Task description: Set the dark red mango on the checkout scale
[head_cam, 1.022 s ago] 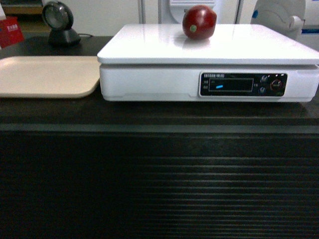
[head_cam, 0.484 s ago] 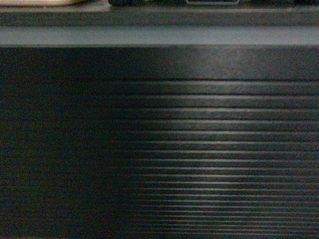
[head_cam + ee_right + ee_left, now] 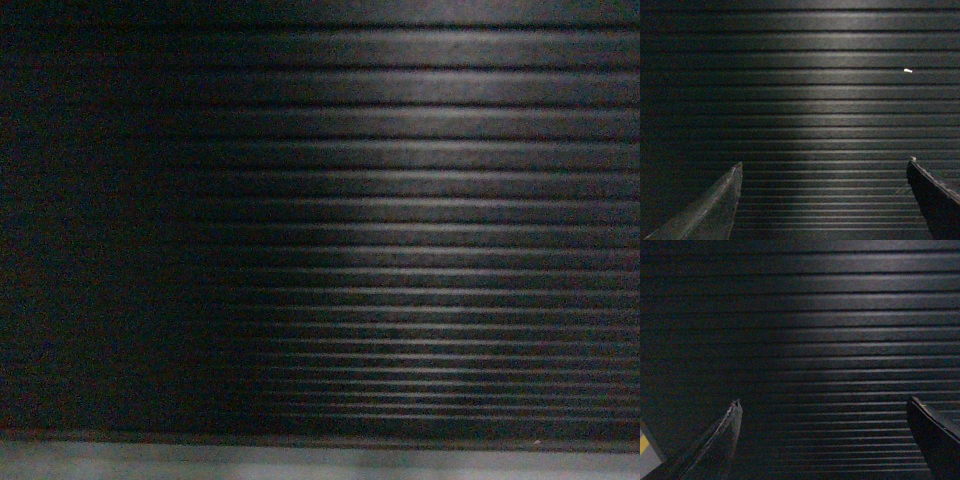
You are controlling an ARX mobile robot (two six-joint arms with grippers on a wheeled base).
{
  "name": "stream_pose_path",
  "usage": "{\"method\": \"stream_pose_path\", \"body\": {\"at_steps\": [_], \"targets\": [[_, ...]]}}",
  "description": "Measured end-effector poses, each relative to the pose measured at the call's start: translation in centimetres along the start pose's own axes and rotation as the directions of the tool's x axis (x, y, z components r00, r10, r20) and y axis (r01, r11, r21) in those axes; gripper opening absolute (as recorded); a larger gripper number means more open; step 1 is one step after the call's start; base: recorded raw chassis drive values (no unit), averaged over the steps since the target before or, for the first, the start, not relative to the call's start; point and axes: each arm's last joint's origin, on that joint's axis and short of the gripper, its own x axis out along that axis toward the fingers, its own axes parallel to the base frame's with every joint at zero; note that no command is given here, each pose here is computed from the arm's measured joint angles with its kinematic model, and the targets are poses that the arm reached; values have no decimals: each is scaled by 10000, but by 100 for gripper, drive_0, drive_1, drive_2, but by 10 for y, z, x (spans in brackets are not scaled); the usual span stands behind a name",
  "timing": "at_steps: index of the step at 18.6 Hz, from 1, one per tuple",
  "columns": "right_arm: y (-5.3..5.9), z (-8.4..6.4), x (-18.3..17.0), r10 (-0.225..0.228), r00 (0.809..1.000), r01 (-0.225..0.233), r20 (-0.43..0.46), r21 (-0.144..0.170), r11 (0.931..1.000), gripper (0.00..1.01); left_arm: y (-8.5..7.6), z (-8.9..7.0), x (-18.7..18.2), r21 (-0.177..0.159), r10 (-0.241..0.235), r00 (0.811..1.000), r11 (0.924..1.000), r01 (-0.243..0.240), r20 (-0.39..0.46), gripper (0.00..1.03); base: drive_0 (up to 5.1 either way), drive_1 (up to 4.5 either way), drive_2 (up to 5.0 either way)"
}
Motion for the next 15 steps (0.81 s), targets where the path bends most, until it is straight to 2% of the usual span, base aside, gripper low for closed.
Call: {"method": "stream_pose_path", "body": {"at_steps": [15], "targets": [[0, 0, 0, -8, 10000, 8, -11, 0, 10000, 98, 0, 0, 0, 4, -11, 10000, 10000, 11, -19, 98, 0, 0, 0]]}}
